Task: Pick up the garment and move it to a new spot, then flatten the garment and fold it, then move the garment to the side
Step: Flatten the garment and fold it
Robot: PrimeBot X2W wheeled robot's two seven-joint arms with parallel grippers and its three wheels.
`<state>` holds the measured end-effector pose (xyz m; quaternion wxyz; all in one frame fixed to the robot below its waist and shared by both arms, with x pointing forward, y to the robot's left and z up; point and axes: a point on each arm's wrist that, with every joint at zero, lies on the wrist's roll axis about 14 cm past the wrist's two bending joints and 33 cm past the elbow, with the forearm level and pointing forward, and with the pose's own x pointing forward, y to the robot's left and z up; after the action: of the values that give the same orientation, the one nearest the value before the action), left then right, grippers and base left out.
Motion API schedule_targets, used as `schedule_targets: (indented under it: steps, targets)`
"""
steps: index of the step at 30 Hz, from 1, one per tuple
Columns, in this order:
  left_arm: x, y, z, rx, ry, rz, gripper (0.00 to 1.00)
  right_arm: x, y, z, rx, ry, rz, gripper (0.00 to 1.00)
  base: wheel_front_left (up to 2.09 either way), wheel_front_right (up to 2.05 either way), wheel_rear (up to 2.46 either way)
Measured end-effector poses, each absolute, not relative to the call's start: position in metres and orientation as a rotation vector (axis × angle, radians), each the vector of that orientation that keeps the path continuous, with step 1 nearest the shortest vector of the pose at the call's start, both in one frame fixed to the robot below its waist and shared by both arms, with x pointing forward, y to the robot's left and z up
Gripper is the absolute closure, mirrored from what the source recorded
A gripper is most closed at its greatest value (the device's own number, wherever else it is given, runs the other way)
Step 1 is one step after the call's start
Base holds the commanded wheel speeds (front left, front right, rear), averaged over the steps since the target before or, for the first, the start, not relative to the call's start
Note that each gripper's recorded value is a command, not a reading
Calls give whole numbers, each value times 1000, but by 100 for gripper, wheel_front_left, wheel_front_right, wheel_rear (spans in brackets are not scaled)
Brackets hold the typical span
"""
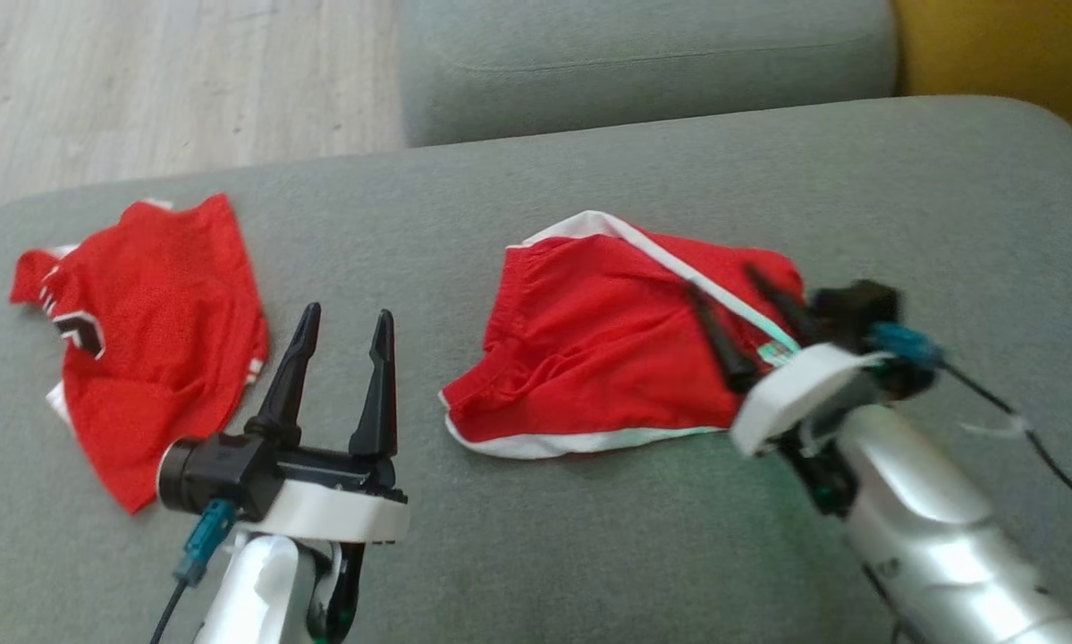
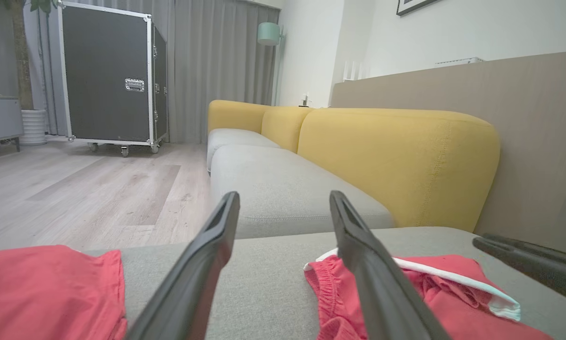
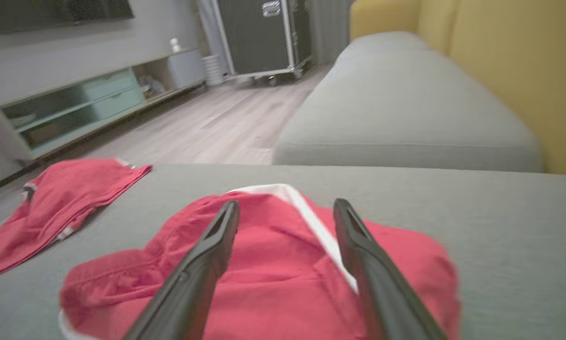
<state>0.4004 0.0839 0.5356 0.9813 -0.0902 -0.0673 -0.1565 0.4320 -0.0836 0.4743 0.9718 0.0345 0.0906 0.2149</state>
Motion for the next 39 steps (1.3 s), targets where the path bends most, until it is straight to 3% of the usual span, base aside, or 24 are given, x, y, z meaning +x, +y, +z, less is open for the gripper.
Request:
schedule_targets:
  steps: [6,11,16,30,32,39]
  targets:
    - [402,71,540,-177,-147,-352,0,430,-154,485,103,94,218,0,0,0,0]
    - [404,68,535,-179,-133,-360,0,406,-178,469,95,88,113,0,0,0,0]
    - [406,68,528,-176,-114,-360,0,392,-167,445,90,147,111,0,0,0,0]
    - [416,85,504,-173,-54,-315,0,431,-154,405,75,297,131,2,0,0,0]
    - [418,88,502,-172,-50,-308,0,436,-151,400,80,319,136,100,0,0,0]
    - [417,94,500,-170,-45,-293,0,465,-155,422,116,252,104,100,0,0,0]
